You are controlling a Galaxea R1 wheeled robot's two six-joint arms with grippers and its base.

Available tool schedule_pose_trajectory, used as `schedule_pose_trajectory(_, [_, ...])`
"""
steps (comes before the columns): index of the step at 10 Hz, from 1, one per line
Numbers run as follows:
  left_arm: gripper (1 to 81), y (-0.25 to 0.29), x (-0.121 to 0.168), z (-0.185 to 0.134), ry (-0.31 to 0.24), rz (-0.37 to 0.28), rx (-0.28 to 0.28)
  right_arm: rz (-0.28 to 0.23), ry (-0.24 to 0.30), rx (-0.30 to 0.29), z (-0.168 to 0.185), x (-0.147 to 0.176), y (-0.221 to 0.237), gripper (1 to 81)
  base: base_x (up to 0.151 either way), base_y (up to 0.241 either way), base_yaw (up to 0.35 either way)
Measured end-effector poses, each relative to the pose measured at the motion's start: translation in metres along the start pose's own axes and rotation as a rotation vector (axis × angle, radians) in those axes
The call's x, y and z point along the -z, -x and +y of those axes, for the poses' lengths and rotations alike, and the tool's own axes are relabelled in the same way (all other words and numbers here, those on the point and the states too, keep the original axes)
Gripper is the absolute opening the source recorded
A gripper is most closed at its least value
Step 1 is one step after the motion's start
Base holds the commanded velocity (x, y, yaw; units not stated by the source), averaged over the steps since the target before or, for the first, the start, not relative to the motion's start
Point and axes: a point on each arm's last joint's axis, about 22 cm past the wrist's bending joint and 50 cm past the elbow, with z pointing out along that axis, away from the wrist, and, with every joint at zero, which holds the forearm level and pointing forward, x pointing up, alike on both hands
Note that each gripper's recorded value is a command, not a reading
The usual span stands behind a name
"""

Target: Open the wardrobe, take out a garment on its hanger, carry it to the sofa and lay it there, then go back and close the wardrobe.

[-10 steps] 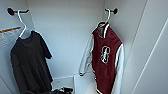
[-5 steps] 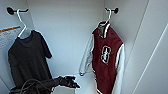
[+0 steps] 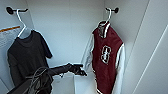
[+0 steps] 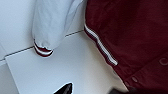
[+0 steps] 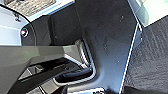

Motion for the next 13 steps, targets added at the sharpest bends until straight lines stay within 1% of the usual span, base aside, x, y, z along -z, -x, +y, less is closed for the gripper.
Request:
schedule_pose_trajectory(2, [81.1, -0.046, 0.016, 0.033, 0.007, 0.033, -0.010, 0.000, 0.000, -0.001, 0.000, 0.000, 0.000, 81.1, 0.000, 0.000, 0.000])
schedule_pose_trajectory(3, [81.1, -0.069, 0.028, 0.043, 0.011, 0.056, 0.004, -0.001, 0.001, -0.001, 0.000, 0.000, 0.000, 81.1, 0.000, 0.000, 0.000])
schedule_pose_trajectory(5, [81.1, -0.108, 0.054, 0.058, 0.028, 0.101, 0.070, 0.000, 0.000, -0.001, 0.000, 0.000, 0.000, 81.1, 0.000, 0.000, 0.000])
schedule_pose_trajectory(6, [81.1, -0.125, 0.064, 0.075, 0.075, 0.141, 0.099, -0.001, 0.000, -0.001, 0.000, 0.000, 0.000, 81.1, 0.000, 0.000, 0.000])
schedule_pose_trajectory(7, [81.1, -0.142, 0.074, 0.099, 0.147, 0.192, 0.117, -0.001, 0.000, -0.001, 0.000, 0.000, 0.000, 81.1, 0.000, 0.000, 0.000])
schedule_pose_trajectory(9, [81.1, -0.180, 0.101, 0.137, 0.261, 0.283, 0.160, -0.001, 0.000, -0.001, 0.000, 0.000, 0.000, 81.1, 0.000, 0.000, 0.000])
schedule_pose_trajectory(10, [81.1, -0.197, 0.116, 0.146, 0.300, 0.325, 0.184, -0.001, 0.000, -0.002, 0.000, 0.000, 0.000, 81.1, 0.000, 0.000, 0.000])
schedule_pose_trajectory(11, [81.1, -0.208, 0.127, 0.153, 0.332, 0.350, 0.209, -0.001, 0.000, -0.002, 0.000, 0.000, 0.000, 81.1, 0.000, 0.000, 0.000])
schedule_pose_trajectory(13, [81.1, -0.232, 0.153, 0.159, 0.367, 0.396, 0.245, -0.001, 0.000, -0.002, 0.000, 0.000, 0.000, 81.1, 0.000, 0.000, 0.000])
